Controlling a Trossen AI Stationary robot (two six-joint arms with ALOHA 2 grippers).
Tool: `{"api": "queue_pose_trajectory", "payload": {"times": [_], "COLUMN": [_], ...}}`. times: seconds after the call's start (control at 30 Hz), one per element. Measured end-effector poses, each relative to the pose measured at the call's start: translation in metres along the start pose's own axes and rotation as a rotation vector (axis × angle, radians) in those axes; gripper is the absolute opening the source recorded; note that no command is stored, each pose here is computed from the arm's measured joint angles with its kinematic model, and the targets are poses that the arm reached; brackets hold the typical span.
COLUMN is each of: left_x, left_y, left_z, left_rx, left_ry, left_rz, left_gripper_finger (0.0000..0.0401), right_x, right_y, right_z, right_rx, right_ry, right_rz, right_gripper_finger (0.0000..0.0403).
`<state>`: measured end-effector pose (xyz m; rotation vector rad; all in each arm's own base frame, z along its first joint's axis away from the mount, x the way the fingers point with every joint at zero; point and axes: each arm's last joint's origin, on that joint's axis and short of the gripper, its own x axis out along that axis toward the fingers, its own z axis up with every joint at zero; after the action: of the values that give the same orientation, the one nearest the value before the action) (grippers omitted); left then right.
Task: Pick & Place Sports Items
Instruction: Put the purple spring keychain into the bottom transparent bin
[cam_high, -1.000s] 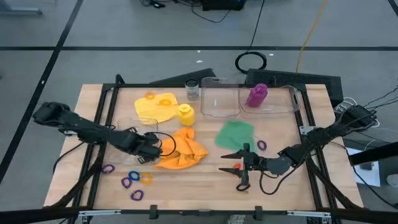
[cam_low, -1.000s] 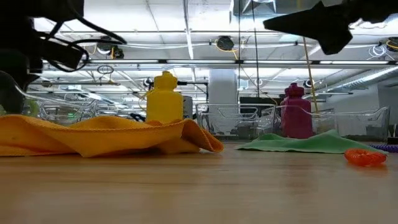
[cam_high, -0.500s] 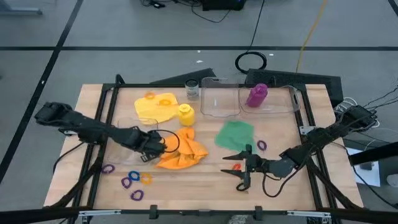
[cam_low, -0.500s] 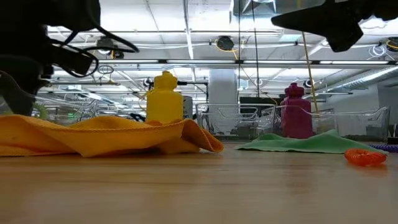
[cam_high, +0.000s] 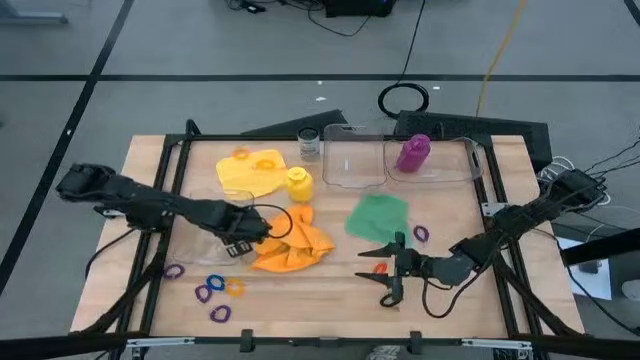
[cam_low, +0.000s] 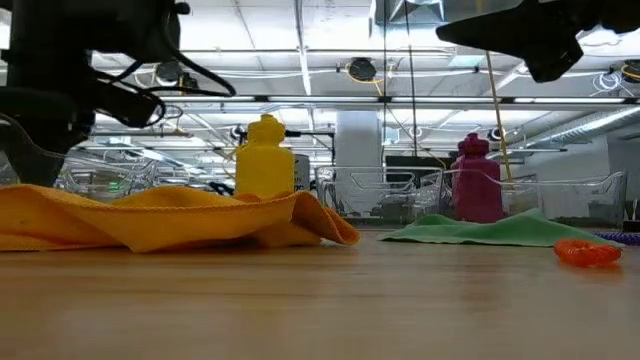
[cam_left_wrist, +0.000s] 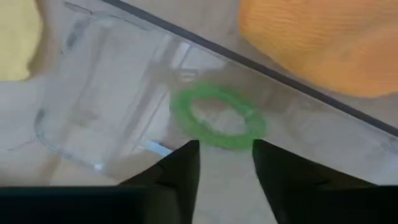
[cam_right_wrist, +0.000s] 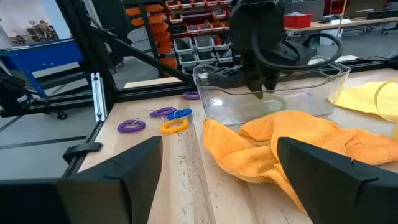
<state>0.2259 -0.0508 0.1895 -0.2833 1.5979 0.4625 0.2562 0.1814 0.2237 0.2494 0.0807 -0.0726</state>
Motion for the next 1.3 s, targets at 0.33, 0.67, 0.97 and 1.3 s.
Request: {"api": "queue_pose_trajectory", "payload": {"times": [0.33, 0.67, 0.97, 1.3], "left_x": [-0.012, -0.063, -0.121, -0.145], "left_y": [0.022, 0.055, 0.077, 0.054], "left_z": [-0.006, -0.034, -0.062, -0.051], "left_rx": [0.008, -0.09, -0.063, 0.205], "left_ry": [-0.021, -0.367, -0.946, -1.292], "left_rz": [0.108, 0.008, -0.227, -0.357], "left_gripper_finger": [0.0181, 0.0182, 0.0182, 0.0182], "right_x": [0.001, 0.001, 0.001, -0.002], "right_y": [-0.001, -0.001, -0.001, -0.011], "right_z": [0.0, 0.001, 0.001, 0.017], "right_rx": [-0.077, -0.216, -0.346, -0.364], "right_ry": [-0.001, -0.002, -0.002, -0.004], "right_rz": [-0.003, -0.003, -0.005, -0.03], "right_gripper_finger": [0.0238, 0.0238, 0.0238, 0.0238]}}
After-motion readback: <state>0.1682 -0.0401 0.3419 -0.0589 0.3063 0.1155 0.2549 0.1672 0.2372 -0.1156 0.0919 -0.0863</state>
